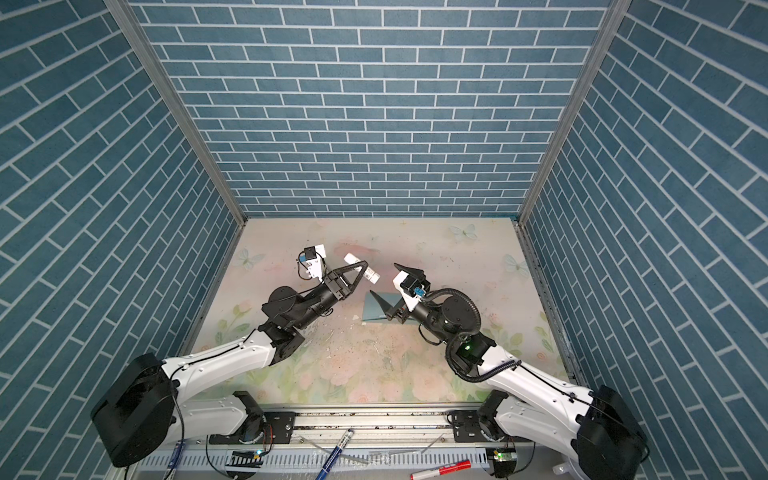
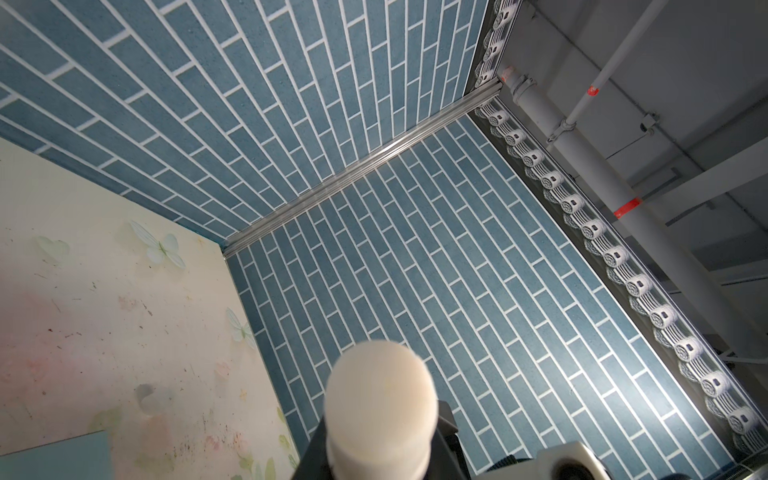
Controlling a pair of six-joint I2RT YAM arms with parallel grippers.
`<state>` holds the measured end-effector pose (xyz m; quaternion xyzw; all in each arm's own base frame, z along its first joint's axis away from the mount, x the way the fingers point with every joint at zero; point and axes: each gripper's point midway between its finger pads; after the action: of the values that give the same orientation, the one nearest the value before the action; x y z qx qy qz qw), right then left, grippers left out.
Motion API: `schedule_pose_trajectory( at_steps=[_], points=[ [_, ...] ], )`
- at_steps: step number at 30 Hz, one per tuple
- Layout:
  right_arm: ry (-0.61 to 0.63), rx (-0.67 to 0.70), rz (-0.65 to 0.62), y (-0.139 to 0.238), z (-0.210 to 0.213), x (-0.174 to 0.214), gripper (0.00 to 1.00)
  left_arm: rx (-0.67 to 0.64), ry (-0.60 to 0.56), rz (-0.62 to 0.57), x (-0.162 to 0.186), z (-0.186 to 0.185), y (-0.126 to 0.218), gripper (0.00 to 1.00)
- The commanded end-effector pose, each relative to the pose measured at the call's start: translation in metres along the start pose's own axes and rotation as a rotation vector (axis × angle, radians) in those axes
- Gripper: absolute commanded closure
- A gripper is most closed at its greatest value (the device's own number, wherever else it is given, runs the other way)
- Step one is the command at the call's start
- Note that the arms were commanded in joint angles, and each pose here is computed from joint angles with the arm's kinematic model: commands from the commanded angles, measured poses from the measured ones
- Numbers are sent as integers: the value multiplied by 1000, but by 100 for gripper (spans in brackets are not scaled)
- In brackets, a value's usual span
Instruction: Place the letter into the envelope and seal it
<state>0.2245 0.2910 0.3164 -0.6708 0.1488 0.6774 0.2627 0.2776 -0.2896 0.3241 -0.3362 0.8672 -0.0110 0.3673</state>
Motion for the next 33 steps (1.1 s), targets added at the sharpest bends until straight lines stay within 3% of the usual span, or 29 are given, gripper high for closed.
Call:
schedule_pose_trajectory(
  at_steps=[1,16,33],
  points=[
    [25,-34,-91,-5,6,-22,19,63,-8,-34,-14,-19,-3,100],
    [29,-43,-144,-26,5,-25,40,75,14,-37,-14,-20,-3,100],
    [32,-70,-166,-43,8,-28,53,72,24,-33,-12,-18,-3,100]
  ],
)
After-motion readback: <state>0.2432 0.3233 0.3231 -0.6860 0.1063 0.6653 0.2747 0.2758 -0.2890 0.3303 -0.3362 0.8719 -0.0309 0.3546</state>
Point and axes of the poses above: each gripper's point midway between its finger pads, its own y axis back along the fingers, its own z axis along the line the jaws close on, x = y × z, and after that the axes turned 15 degrees about -y, right-handed
